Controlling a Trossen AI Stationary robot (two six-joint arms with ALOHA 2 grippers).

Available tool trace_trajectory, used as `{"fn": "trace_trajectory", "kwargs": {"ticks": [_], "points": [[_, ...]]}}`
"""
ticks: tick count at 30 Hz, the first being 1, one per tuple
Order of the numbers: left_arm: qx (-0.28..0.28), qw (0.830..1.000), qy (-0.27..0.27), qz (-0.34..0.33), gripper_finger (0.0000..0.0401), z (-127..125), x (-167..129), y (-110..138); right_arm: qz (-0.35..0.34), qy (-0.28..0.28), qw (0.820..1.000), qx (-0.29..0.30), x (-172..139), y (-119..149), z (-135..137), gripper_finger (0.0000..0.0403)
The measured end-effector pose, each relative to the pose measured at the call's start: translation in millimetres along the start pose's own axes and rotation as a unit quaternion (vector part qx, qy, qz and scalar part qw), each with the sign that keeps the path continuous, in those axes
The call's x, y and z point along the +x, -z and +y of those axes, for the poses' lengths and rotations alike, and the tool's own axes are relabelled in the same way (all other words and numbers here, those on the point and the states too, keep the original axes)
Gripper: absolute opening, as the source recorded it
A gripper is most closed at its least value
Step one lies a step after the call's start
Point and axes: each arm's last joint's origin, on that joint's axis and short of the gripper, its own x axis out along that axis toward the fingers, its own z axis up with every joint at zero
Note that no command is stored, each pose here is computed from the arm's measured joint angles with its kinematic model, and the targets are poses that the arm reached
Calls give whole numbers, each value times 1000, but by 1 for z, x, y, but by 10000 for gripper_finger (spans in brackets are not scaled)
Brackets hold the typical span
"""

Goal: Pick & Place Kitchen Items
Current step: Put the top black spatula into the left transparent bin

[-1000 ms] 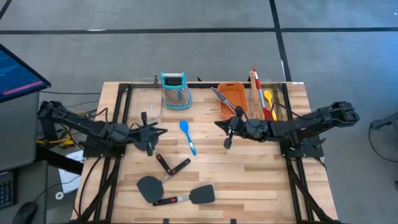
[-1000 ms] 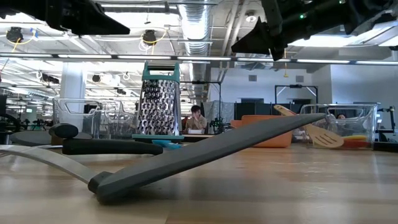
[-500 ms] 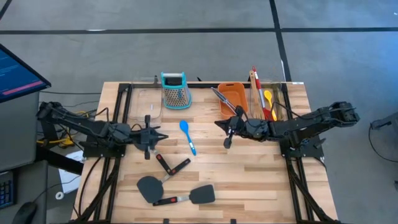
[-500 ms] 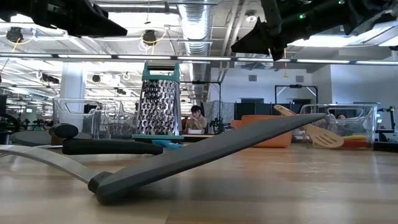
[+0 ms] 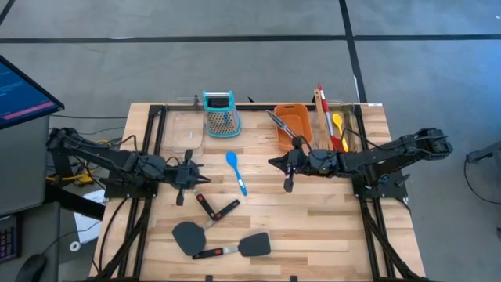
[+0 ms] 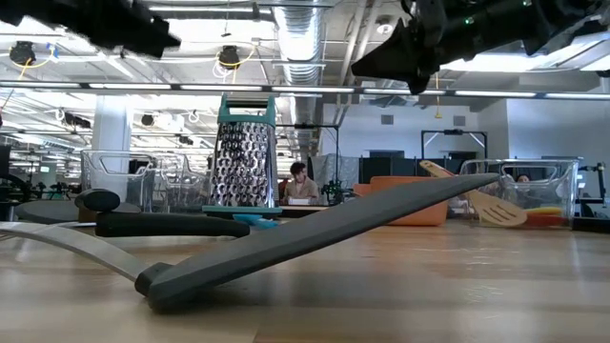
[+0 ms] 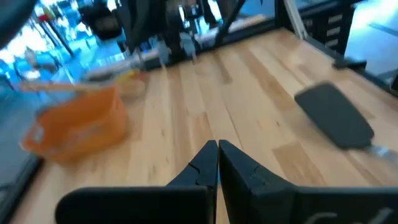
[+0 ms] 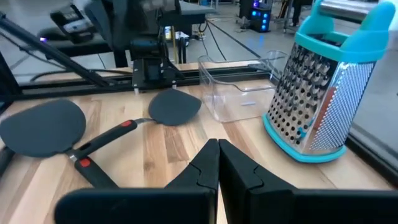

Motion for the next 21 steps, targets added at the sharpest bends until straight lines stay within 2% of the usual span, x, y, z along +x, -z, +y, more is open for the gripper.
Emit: {"fn": "trace_trajectory", "kwargs": {"ticks": [3, 7, 12, 15, 21], "points": [[18, 1000, -2, -8, 1, 4, -2, -17, 0, 0, 1000, 27, 0, 0, 0, 0], [35, 999, 9, 39, 1, 7, -3, -30, 1, 0, 998, 55, 0, 0, 0, 0], [60, 982, 39, 177, 1, 3, 4, -18, 2, -9, 997, 72, -1, 1, 5, 0], [86, 967, 59, 231, 1, -3, 9, -9, 2, -16, 996, 83, -3, 1, 9, 0], [118, 950, 135, 256, 1, -15, 12, -3, 3, -28, 995, 100, -5, 1, 16, 0]]}}
